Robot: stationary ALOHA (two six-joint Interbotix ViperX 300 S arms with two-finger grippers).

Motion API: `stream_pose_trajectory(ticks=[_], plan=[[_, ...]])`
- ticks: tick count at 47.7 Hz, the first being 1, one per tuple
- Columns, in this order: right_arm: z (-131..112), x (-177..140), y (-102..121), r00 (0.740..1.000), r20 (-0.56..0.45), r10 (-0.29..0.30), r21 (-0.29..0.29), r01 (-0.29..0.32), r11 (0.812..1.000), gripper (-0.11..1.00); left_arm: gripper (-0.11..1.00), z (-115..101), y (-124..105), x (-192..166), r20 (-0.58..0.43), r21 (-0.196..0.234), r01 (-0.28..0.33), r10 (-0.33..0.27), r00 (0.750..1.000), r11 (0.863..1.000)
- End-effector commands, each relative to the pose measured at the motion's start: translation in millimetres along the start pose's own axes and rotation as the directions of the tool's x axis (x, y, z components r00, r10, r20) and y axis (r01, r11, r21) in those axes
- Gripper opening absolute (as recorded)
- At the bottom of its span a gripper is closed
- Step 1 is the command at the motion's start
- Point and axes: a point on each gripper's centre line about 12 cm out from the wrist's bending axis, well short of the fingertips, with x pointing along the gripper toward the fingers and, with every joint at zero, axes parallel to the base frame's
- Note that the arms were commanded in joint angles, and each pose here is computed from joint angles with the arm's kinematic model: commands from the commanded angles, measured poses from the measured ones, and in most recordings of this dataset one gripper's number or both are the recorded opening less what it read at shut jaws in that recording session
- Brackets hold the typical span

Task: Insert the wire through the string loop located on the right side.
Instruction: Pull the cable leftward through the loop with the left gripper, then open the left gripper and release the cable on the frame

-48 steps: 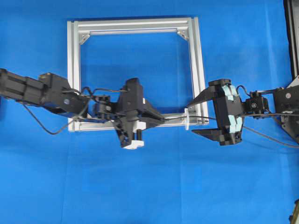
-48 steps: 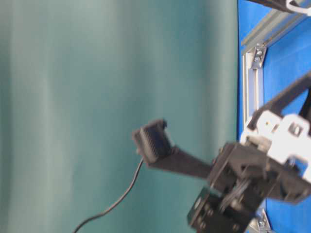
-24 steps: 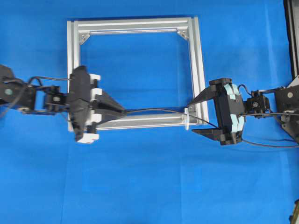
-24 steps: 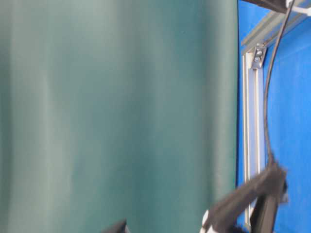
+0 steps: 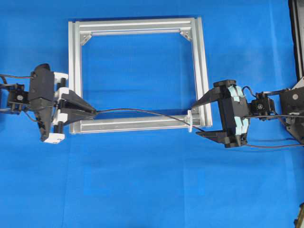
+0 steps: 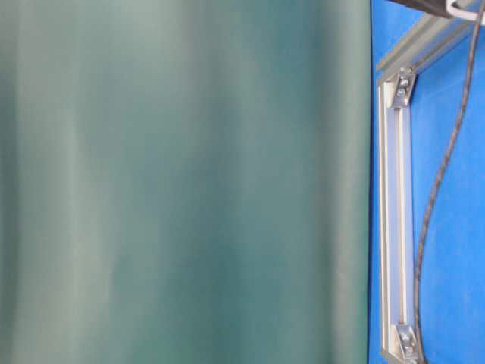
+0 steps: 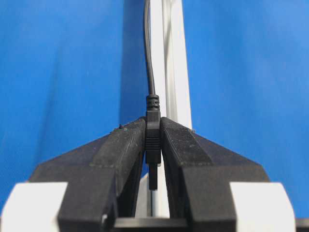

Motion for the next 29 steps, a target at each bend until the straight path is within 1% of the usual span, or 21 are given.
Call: stream_pose_trajectory(ticks=[1, 7, 14, 26, 29], plan=[[7, -2, 1, 1.000, 0.028, 0.002, -0.004, -0.002, 1.000, 0.91, 0.06, 4, -1, -5, 0.022, 0.006, 0.007, -0.007, 1.000, 1.000], [8, -2, 1, 1.000, 0.031, 0.002, -0.005, -0.002, 1.000, 0.91, 0.06, -1, 0, -8, 0.006, 0.007, 0.005, -0.005, 1.000, 1.000], [9, -2, 1, 0.999, 0.032, 0.002, -0.005, -0.002, 1.000, 0.91, 0.06, -5, 0, -6, -0.039, 0.004, 0.001, -0.001, 0.999, 1.000], [10, -2, 1, 0.999, 0.034, 0.002, -0.005, -0.002, 1.000, 0.91, 0.07, -7, 0, -4, -0.060, 0.005, -0.001, 0.001, 0.998, 1.000], [10, -2, 1, 0.999, 0.034, 0.002, -0.005, -0.002, 1.000, 0.91, 0.11, -8, 0, -5, -0.062, 0.004, -0.001, 0.002, 0.998, 1.000]])
